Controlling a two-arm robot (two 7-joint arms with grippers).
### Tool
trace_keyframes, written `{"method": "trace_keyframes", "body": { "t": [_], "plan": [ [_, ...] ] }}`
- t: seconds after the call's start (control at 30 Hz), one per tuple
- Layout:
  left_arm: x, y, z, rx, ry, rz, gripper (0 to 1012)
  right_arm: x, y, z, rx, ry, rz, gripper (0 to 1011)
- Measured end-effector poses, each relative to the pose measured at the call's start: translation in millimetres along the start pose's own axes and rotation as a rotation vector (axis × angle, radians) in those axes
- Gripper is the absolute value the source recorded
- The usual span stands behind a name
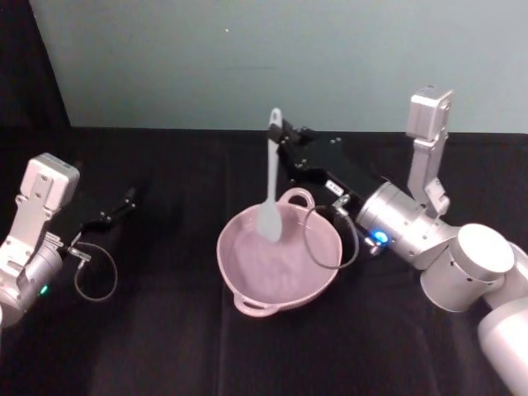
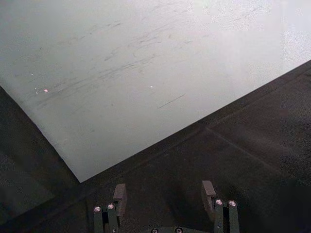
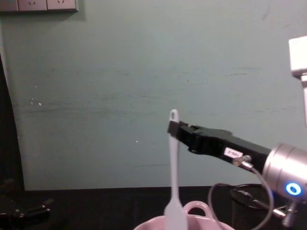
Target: Use the one hand to pick up the spoon and stir the clear water in the bowl.
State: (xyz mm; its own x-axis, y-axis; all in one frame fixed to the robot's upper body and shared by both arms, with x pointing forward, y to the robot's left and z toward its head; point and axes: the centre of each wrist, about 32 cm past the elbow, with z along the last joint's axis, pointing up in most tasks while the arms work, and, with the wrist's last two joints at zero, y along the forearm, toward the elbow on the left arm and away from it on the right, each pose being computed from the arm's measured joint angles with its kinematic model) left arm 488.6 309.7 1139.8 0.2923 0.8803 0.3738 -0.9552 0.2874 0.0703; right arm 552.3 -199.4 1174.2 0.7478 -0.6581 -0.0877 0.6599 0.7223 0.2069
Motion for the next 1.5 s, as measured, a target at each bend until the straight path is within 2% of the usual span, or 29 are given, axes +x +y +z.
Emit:
{"method": "trace_keyframes", "body": {
  "t": [0.23,0.43,0.67,0.77,0.93,1.07,1.3,1.5],
  "plan": [
    [0.0,0.0,0.0,0.0,0.0,0.0,1011,13.0,-16.7,8.1,-0.019,-0.046,-0.045,117],
    [0.0,0.0,0.0,0.0,0.0,0.0,1011,17.1,-29.7,13.6,-0.039,-0.065,-0.063,117],
    [0.0,0.0,0.0,0.0,0.0,0.0,1011,6.5,-39.0,18.7,-0.061,-0.065,-0.039,117],
    [0.0,0.0,0.0,0.0,0.0,0.0,1011,-6.2,-40.5,16.1,-0.065,-0.045,-0.006,117],
    [0.0,0.0,0.0,0.0,0.0,0.0,1011,-22.5,-38.1,10.0,-0.065,-0.019,0.031,117],
    [0.0,0.0,0.0,0.0,0.0,0.0,1011,-33.2,-30.4,4.3,-0.058,0.004,0.059,117],
    [0.0,0.0,0.0,0.0,0.0,0.0,1011,-36.9,-14.1,-1.3,-0.035,0.018,0.077,117],
    [0.0,0.0,0.0,0.0,0.0,0.0,1011,-33.1,-3.2,-4.7,-0.024,0.023,0.069,117]
  ]
}}
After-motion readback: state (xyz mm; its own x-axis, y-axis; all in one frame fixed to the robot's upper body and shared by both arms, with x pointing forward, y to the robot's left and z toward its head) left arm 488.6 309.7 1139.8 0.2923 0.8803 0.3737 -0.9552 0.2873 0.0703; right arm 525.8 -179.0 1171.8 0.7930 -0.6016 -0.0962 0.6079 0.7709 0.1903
